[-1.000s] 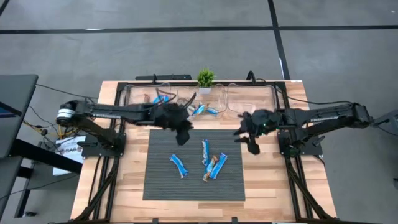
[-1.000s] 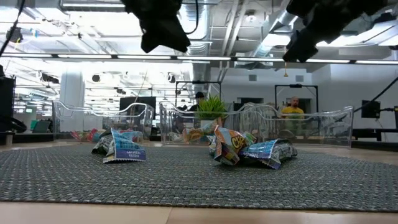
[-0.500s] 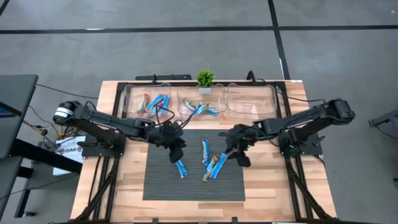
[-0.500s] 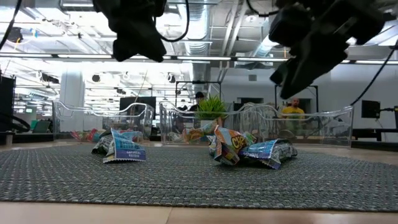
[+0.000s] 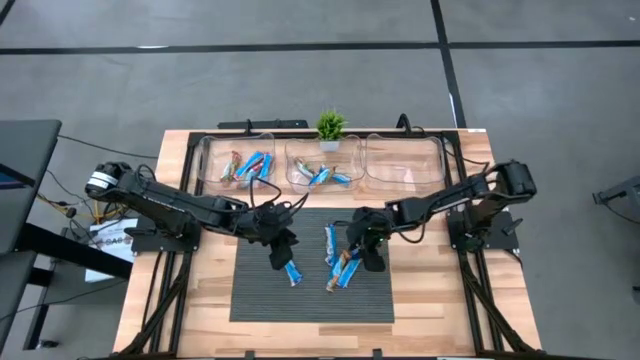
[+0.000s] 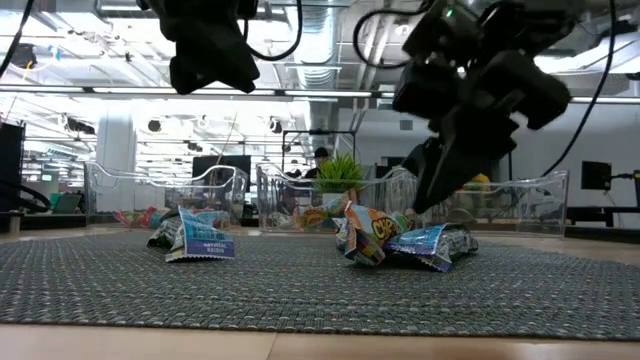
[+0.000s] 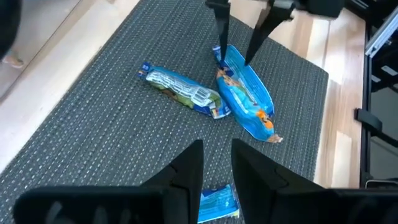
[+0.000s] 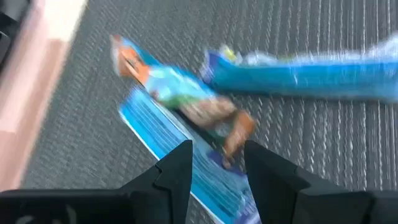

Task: Pick and place Granola Bars by type
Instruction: Put the green granola bar into the top center transparent bin

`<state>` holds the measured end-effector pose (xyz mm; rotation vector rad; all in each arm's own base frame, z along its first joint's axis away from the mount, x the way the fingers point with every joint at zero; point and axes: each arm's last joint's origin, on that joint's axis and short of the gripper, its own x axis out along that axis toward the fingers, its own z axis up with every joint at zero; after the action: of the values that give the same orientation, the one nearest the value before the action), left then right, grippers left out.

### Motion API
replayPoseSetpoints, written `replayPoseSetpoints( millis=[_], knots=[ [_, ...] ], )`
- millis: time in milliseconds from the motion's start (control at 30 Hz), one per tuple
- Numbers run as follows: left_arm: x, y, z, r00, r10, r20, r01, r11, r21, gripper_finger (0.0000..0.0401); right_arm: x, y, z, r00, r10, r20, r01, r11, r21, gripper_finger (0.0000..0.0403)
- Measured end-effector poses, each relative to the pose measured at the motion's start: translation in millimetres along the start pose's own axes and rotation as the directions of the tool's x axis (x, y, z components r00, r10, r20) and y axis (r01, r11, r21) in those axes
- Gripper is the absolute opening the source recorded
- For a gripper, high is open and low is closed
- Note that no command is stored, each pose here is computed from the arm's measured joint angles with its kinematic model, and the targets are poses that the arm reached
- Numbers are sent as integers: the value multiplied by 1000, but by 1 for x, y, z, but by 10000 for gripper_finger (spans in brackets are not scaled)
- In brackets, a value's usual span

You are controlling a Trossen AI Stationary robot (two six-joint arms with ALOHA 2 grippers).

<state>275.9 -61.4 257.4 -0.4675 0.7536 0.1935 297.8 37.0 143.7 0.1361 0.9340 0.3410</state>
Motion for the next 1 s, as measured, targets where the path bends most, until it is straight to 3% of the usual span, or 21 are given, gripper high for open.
replayPoseSetpoints(
  millis=[200, 500, 800, 1000],
  knots=[
    [0, 0, 0, 1000, -7, -3, 7, 1000, -18, 74, 8, -15, 1, 1000, -5, 17, 5, 999, 36, 136],
    [0, 0, 0, 1000, -9, -2, 9, 999, -41, 74, 1, -31, 3, 990, 131, 50, -134, 988, 81, 136],
    [0, 0, 0, 1000, -9, -2, 9, 999, -42, 74, 2, -31, 2, 990, 135, 43, -137, 988, 66, 136],
    [0, -1, 1, 1000, -10, 0, 10, 999, -42, 74, 21, -30, 9, 988, 148, 33, -150, 988, 38, 136]
  ],
)
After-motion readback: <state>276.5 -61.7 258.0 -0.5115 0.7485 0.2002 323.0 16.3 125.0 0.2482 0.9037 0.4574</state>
